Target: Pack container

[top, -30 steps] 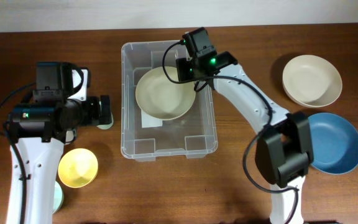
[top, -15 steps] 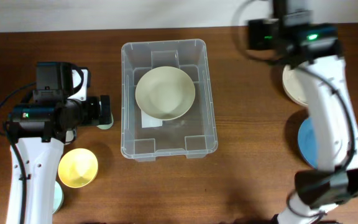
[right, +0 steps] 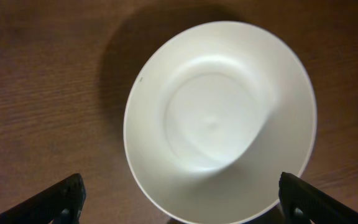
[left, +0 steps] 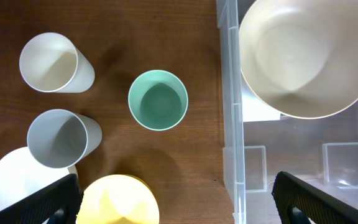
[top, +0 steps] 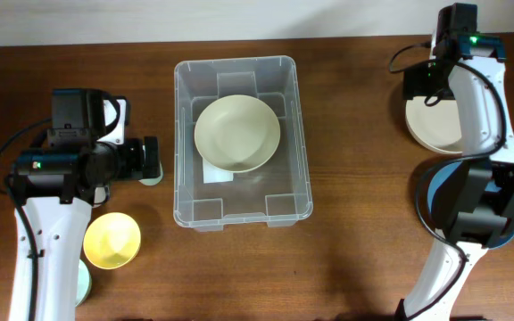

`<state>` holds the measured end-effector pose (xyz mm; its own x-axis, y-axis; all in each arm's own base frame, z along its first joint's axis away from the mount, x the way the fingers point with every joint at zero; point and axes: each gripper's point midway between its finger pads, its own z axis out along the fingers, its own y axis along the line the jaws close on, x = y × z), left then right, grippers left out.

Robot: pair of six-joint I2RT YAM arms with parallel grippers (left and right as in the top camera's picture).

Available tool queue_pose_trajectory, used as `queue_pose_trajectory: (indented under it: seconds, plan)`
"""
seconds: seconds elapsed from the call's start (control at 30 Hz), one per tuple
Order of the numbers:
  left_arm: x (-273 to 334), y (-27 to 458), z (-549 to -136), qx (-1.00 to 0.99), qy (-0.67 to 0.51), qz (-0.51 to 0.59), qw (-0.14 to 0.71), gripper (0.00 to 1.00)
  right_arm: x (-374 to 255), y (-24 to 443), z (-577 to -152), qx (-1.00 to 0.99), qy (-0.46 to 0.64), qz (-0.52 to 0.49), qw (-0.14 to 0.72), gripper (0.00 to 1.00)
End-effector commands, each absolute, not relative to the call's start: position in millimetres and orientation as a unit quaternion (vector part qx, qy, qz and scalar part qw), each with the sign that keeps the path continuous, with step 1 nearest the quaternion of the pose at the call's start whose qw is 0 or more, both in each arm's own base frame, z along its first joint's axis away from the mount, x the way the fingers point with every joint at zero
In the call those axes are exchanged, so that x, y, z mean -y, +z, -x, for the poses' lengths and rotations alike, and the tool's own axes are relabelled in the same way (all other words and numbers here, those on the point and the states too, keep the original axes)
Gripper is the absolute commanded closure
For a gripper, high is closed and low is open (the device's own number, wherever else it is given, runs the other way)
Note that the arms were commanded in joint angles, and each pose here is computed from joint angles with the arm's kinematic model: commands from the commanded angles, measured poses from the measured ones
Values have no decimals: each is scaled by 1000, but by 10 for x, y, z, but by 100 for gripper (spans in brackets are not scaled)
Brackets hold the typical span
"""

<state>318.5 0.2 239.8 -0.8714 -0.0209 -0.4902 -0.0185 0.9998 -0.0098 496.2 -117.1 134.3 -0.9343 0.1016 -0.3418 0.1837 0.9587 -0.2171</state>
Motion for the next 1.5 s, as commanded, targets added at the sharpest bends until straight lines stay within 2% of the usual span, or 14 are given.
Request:
queue_pose_trajectory:
  seconds: [0.0, 0.27, 0.8, 0.97, 1.4, 1.47]
  plan:
    - [-27, 2459, -3221, -965, 0, 18, 262, 0, 1126, 1043, -4985, -982, -108, -71, 140, 5]
    - [-27, 2459, -3222, -965, 0, 18, 262, 0, 1032, 518, -4992, -988, -105, -69, 93, 5]
    - [-27, 2459, -3221, -965, 0, 18, 262, 0, 1208, 85, -5048, -986, -104, -101, 83, 5]
    - [-27, 2459, -3222, -965, 0, 18, 262, 0, 1224, 81, -5127, -984, -105, -103, 98, 18]
    - [-27, 2459, -3222, -965, 0, 18, 262, 0, 1219, -182, -5073, -987, -103, -101, 75, 20]
    - [-27, 2459, -3222, -965, 0, 18, 262, 0, 1219, -180, -5083, -987, -104, -101, 77, 25]
